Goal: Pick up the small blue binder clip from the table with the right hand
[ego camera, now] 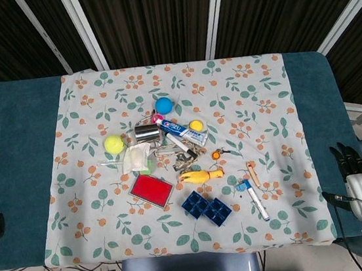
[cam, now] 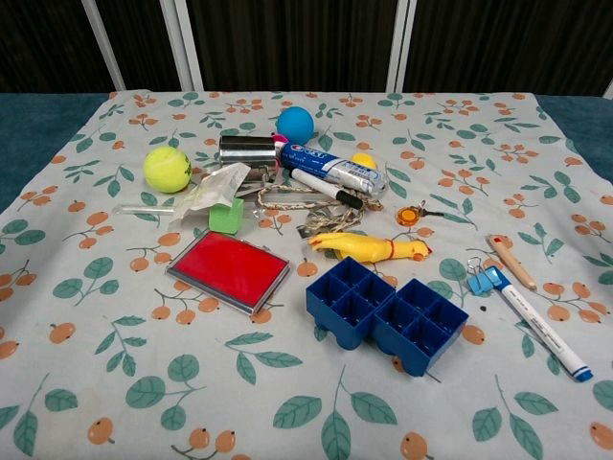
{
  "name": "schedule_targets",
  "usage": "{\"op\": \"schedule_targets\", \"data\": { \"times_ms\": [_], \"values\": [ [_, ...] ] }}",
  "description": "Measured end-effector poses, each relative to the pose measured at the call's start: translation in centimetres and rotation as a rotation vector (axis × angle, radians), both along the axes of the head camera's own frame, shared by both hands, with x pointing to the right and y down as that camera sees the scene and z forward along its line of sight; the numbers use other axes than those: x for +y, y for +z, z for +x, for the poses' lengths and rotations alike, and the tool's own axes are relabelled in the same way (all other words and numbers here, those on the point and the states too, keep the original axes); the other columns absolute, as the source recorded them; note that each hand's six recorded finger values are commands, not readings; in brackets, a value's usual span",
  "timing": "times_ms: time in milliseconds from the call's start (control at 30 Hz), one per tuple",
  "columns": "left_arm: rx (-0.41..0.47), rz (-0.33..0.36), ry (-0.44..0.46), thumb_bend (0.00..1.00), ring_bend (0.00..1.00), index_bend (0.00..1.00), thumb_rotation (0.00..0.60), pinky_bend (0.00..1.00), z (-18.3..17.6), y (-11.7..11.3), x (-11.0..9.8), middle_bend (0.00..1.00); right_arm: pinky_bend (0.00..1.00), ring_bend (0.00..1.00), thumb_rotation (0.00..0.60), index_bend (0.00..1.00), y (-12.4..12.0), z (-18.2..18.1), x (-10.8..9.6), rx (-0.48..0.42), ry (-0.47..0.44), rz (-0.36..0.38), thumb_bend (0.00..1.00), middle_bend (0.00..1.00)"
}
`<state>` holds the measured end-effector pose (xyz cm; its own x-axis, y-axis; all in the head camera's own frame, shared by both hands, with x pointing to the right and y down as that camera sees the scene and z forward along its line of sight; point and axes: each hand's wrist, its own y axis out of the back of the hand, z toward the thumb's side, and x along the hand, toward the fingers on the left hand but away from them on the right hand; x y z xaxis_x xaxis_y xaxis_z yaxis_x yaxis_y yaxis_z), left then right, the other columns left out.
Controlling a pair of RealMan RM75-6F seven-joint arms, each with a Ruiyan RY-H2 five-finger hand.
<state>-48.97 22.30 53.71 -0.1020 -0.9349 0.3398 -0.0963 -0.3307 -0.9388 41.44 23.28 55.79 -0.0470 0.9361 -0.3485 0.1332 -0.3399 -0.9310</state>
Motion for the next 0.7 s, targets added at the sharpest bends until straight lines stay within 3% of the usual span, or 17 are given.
{"op": "schedule_targets", "data": {
  "times_ms": [700],
  "values": [
    [-0.002,-0.002,0.0,0.5,0.06,0.0,0.6,0.03,-0.05,0.03,0.02,0.0,0.21,0.0,0.6,0.01,0.36,0.15,-0.02,-0.007,0.007,-0.017,0.22,0.0]
  ]
}}
